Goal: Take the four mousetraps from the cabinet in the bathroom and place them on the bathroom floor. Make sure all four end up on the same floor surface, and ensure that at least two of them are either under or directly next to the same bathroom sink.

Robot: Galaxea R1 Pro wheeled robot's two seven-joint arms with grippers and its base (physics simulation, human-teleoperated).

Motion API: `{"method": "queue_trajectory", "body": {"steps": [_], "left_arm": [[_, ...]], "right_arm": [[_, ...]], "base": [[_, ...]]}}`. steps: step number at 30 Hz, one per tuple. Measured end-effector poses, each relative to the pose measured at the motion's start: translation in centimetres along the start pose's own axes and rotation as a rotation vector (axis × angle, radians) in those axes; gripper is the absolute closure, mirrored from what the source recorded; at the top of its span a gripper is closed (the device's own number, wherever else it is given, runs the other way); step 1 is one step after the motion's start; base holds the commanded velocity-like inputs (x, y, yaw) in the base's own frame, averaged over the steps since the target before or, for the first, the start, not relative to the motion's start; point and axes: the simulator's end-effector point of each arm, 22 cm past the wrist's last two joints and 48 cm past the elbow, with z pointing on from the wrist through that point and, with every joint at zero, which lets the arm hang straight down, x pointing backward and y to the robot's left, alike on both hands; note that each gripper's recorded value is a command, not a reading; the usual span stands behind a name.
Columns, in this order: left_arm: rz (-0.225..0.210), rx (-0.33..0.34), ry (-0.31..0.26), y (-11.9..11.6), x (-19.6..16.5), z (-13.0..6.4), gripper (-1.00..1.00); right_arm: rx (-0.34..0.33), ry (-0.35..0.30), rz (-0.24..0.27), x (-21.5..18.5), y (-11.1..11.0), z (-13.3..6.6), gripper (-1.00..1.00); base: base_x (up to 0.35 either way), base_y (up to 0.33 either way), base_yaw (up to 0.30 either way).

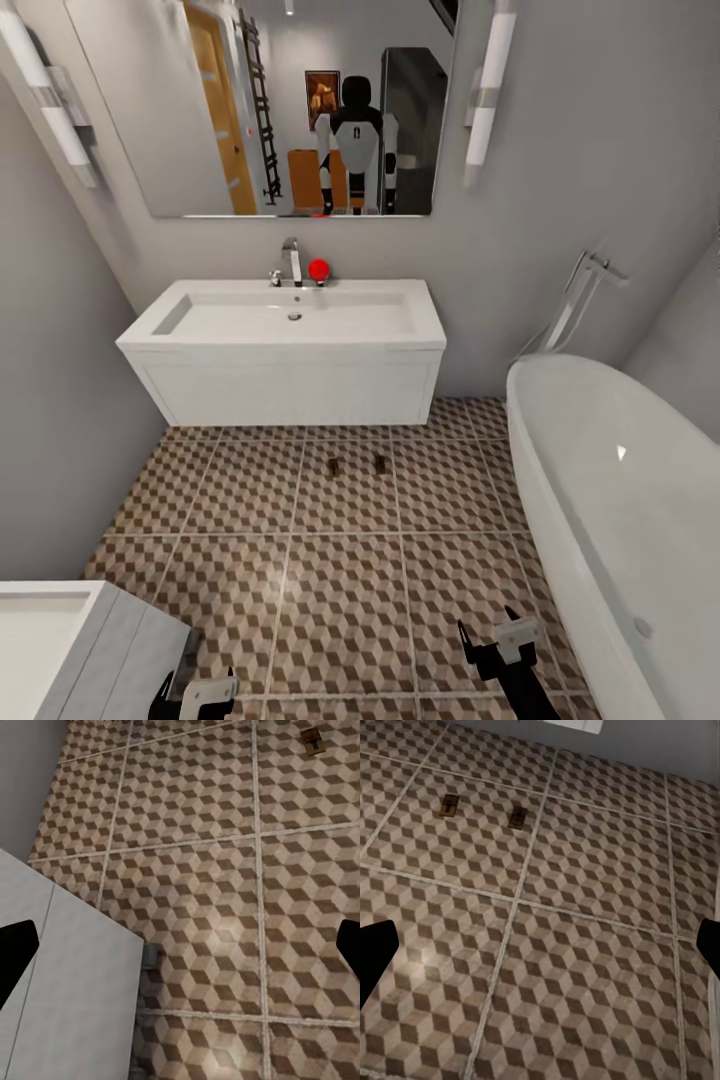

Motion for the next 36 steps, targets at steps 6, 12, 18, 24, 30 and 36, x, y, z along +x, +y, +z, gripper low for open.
{"method": "queue_trajectory", "body": {"steps": [6,12,18,24,30,36], "left_arm": [[-0.002,-0.001,-0.006,0.2,-0.5,-0.4,-1.00],[-0.003,-0.003,-0.013,0.4,-0.9,-0.8,-1.00],[-0.005,0.001,-0.019,0.3,-1.1,-0.8,-1.00],[-0.006,0.004,-0.021,0.2,-1.2,-0.8,-1.00],[-0.005,0.005,-0.020,0.2,-1.2,-0.8,-1.00],[-0.006,0.005,-0.020,0.2,-1.2,-0.8,-1.00]], "right_arm": [[0.001,-0.007,0.000,-0.6,-0.1,-0.4,-1.00],[0.002,-0.014,-0.001,-1.1,-0.1,-0.8,-1.00],[0.003,-0.018,-0.001,-1.4,-0.1,-0.8,-1.00],[0.004,-0.019,-0.002,-1.4,-0.2,-0.8,-1.00],[0.004,-0.018,-0.002,-1.4,-0.2,-0.8,-1.00],[0.004,-0.018,-0.002,-1.4,-0.2,-0.8,-1.00]], "base": [[0.000,0.000,0.000],[0.000,0.000,0.000],[0.000,0.000,0.000],[0.000,0.000,0.000],[0.000,0.000,0.000],[0.000,0.000,0.000]]}}
